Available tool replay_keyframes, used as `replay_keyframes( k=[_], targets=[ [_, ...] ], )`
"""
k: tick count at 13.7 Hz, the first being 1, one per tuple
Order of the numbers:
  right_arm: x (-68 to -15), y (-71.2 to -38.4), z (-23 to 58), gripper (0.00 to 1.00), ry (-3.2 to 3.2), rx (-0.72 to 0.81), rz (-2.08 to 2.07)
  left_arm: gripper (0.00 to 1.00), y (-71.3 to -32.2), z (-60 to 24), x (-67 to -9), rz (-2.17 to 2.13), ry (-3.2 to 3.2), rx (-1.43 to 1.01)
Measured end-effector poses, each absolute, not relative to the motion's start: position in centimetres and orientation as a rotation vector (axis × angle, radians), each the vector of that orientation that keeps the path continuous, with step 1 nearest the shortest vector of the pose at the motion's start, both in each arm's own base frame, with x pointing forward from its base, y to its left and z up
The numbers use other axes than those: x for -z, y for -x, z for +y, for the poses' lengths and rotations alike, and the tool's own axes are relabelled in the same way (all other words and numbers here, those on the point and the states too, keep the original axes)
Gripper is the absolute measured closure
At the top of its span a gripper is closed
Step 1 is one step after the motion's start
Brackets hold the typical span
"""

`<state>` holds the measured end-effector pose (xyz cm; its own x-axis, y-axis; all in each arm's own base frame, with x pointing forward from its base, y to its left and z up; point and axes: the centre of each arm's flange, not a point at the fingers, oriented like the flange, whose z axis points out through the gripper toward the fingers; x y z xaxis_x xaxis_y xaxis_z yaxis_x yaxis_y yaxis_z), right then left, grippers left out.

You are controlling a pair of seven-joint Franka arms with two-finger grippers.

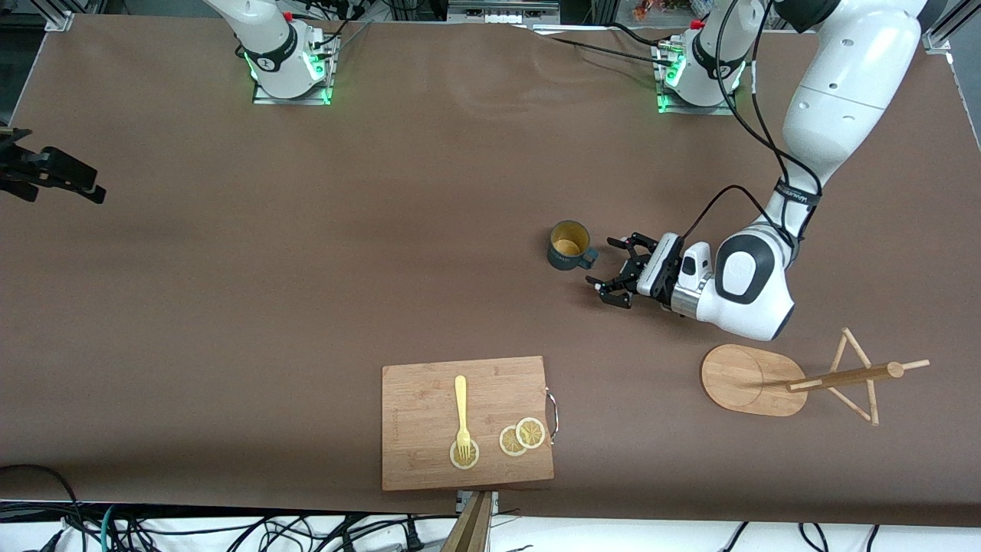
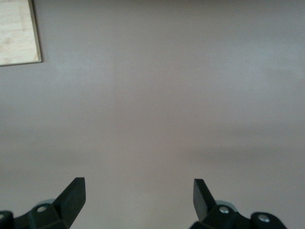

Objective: Pass cup and hang on rack
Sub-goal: 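Withdraw the right gripper while the left gripper reaches the mug handle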

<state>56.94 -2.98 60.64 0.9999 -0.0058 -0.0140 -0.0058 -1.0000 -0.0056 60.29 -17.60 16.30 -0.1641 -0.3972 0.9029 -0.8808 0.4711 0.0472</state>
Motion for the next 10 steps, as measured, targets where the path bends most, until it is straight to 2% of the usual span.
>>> replay_keyframes(
  k=[5,6,7,8,10],
  targets=[
    [-60.3,-57.0,-2.5,0.00,3.144,-0.042,-0.006,0.00,-58.9,-17.0,-10.1,-1.698,-1.033,-0.745],
    [-60.3,-57.0,-2.4,0.00,3.145,-0.040,-0.008,0.06,-58.8,-16.5,-9.5,-1.695,-1.029,-0.765],
    [-60.3,-57.1,-2.4,0.00,3.145,-0.040,-0.009,0.06,-58.8,-16.0,-9.1,-1.695,-1.025,-0.781],
    [-60.2,-57.2,-2.4,0.00,3.145,-0.041,-0.009,0.12,-58.8,-15.7,-8.9,-1.697,-1.017,-0.797],
    [-60.2,-57.2,-2.4,0.00,3.145,-0.042,-0.010,0.38,-58.8,-15.6,-8.7,-1.699,-1.007,-0.817]
  ],
)
